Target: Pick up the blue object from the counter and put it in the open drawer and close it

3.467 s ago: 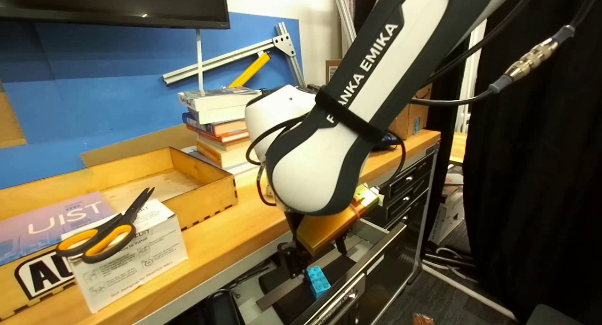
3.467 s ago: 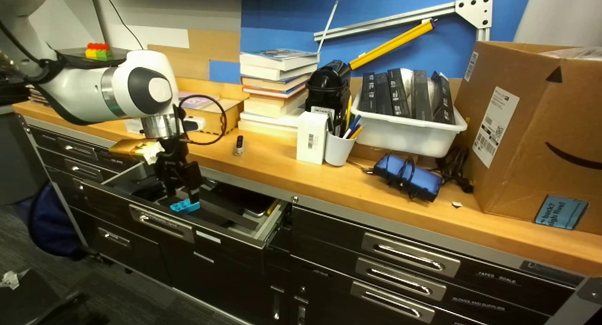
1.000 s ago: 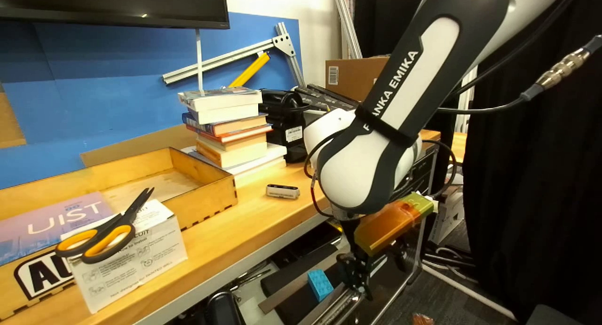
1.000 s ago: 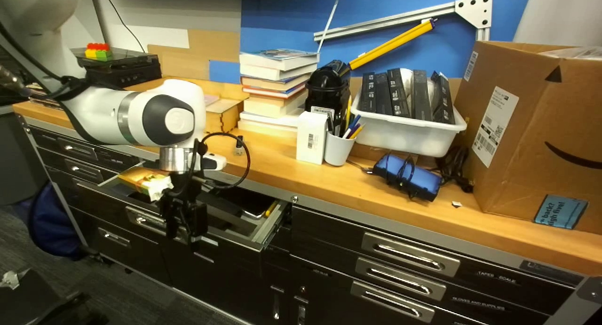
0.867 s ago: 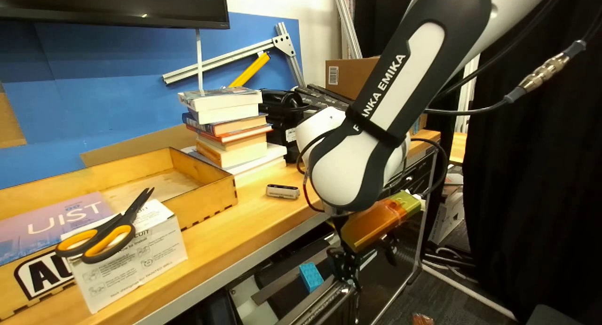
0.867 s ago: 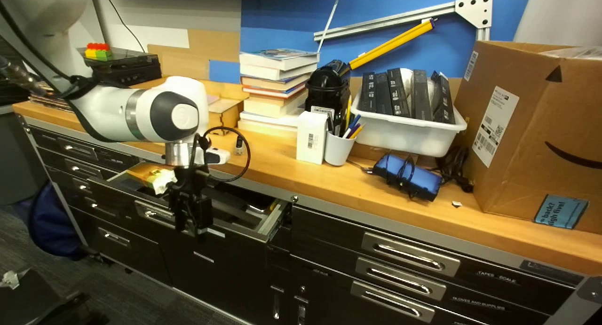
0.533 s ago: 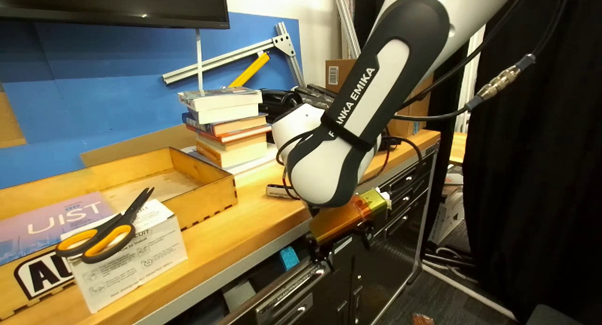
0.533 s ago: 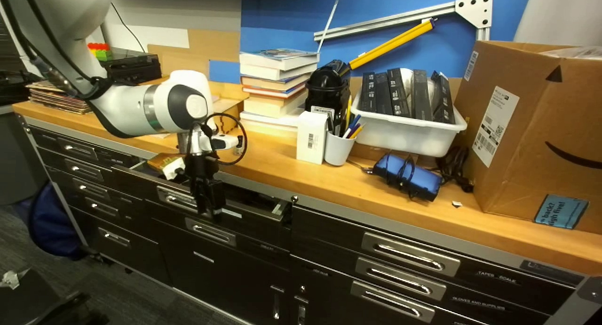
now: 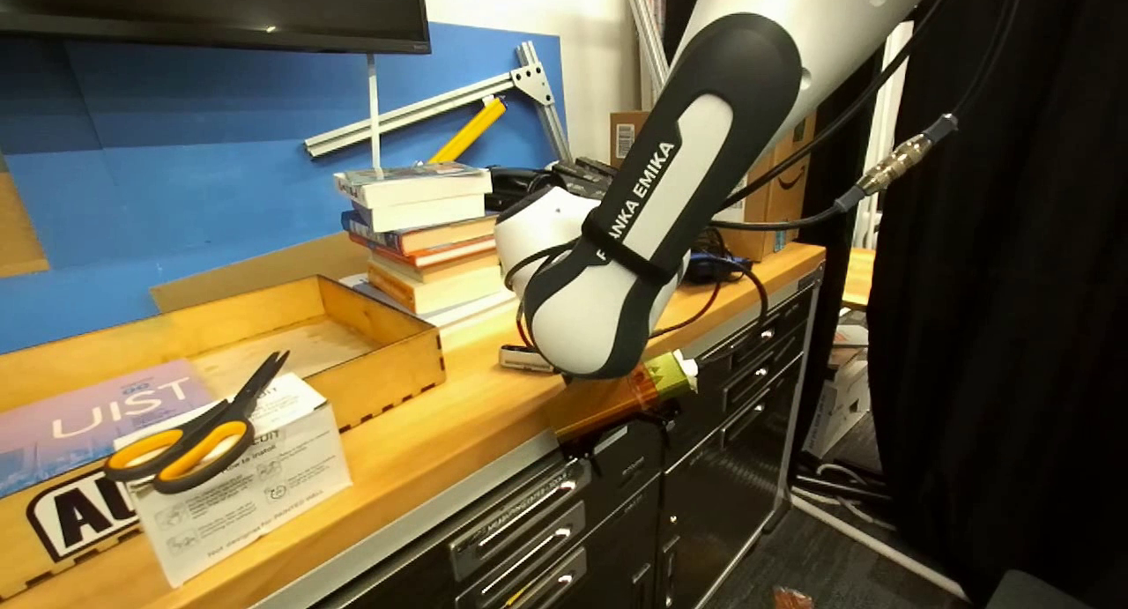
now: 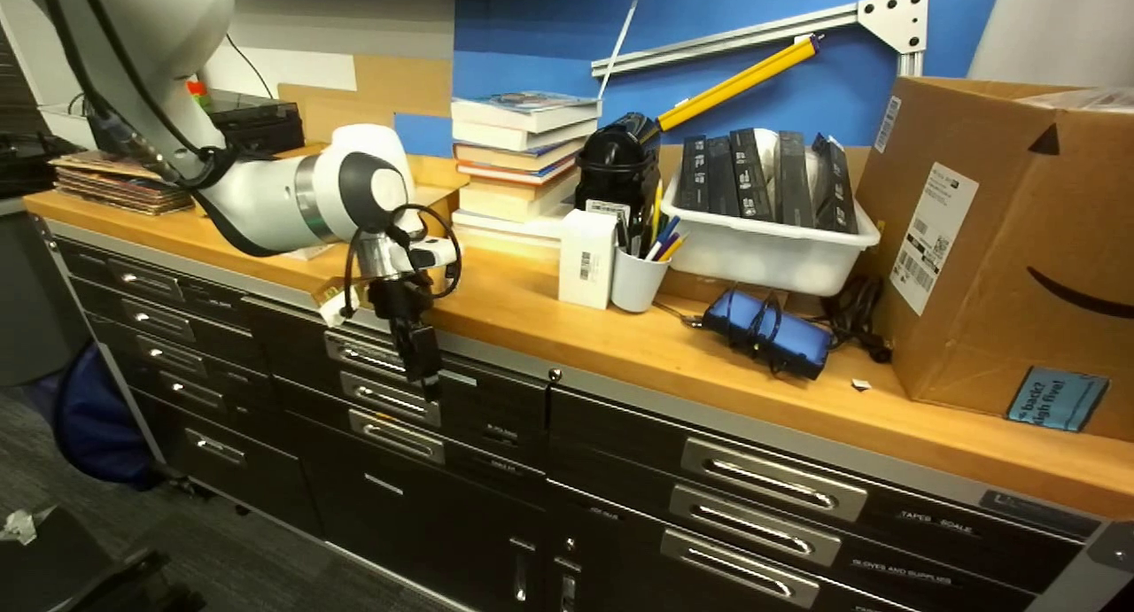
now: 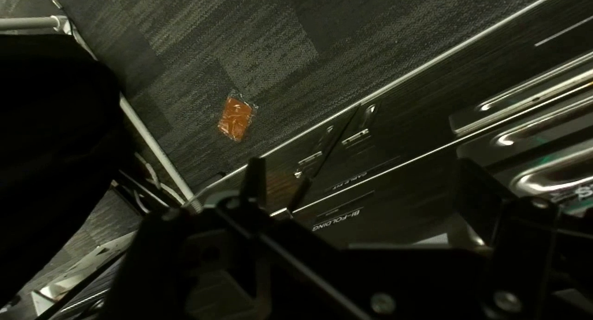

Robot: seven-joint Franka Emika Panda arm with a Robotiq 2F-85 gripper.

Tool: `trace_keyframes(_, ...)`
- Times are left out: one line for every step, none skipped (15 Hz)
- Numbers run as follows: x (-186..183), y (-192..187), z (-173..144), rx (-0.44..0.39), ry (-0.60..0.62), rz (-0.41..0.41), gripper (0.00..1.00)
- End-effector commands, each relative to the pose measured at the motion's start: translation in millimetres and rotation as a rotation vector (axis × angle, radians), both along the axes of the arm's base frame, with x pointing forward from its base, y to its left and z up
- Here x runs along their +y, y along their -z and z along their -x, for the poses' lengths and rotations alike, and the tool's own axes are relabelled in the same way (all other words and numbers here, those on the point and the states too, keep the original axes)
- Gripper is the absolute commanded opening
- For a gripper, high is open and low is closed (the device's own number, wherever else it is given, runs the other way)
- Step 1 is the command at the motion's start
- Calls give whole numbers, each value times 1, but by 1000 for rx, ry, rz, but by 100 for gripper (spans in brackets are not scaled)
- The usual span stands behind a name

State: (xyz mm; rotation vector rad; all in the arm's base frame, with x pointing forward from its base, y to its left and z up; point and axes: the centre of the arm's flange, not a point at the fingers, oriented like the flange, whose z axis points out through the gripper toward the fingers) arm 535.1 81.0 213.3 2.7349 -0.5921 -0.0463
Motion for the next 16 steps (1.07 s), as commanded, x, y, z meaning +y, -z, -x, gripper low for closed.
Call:
trace_keyframes(-12,-32,22,-89,52,2,100)
trace_keyframes(-13,-38,25,-92,43,-7,100)
trace_keyframes(-13,-38,25,-84,21,-13,100)
trace_keyframes(-12,-33,24,-68,9,-6,100)
trace_keyframes(-11,-28,23,-50,-1,10,100)
trace_keyframes(-8,-18,20,-27,-13,10,100)
trace_keyframes(-4,-10,18,-4,-35,0,100)
trace_keyframes(1,-1,14,23,-82,-41,100)
trace_keyframes(4,7,11,40,-99,-46,100)
trace_keyframes(7,15,7,58,-113,-45,100)
trace_keyframes(8,24,4,71,-119,-31,100)
trace_keyframes(10,31,0,73,-107,-13,100)
trace_keyframes(11,37,-5,62,-81,6,100)
trace_keyframes(13,41,-12,45,-55,39,100)
trace_keyframes(15,45,-20,29,-31,70,100)
trace_keyframes(16,48,-26,17,-16,104,100)
